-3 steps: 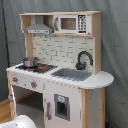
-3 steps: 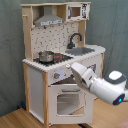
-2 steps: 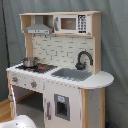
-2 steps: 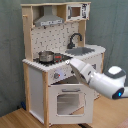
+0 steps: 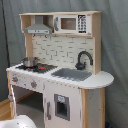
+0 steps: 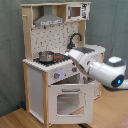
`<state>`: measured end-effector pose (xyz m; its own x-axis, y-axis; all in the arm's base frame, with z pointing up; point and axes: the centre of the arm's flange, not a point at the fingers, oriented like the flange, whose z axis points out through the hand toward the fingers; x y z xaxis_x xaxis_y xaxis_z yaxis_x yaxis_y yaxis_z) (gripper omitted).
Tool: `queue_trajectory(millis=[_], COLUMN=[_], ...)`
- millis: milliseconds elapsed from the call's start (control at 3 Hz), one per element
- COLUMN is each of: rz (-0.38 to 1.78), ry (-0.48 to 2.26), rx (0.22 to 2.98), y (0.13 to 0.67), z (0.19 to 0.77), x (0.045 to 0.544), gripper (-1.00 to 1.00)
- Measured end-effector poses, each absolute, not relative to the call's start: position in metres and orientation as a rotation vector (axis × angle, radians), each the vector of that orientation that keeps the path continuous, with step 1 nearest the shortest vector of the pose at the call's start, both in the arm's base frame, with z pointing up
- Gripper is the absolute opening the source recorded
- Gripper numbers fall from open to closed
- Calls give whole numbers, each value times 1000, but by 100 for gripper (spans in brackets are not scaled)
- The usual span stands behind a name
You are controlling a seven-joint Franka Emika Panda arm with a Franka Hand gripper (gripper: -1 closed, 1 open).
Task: Play with the kitchen
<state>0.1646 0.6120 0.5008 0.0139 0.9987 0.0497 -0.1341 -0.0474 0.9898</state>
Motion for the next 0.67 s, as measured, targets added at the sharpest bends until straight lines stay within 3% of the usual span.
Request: queue_trajectory(millis=[667], rz=[1164], ry=[1128], rx=[1192], y=[595], z=[533], x=[173], gripper=[100])
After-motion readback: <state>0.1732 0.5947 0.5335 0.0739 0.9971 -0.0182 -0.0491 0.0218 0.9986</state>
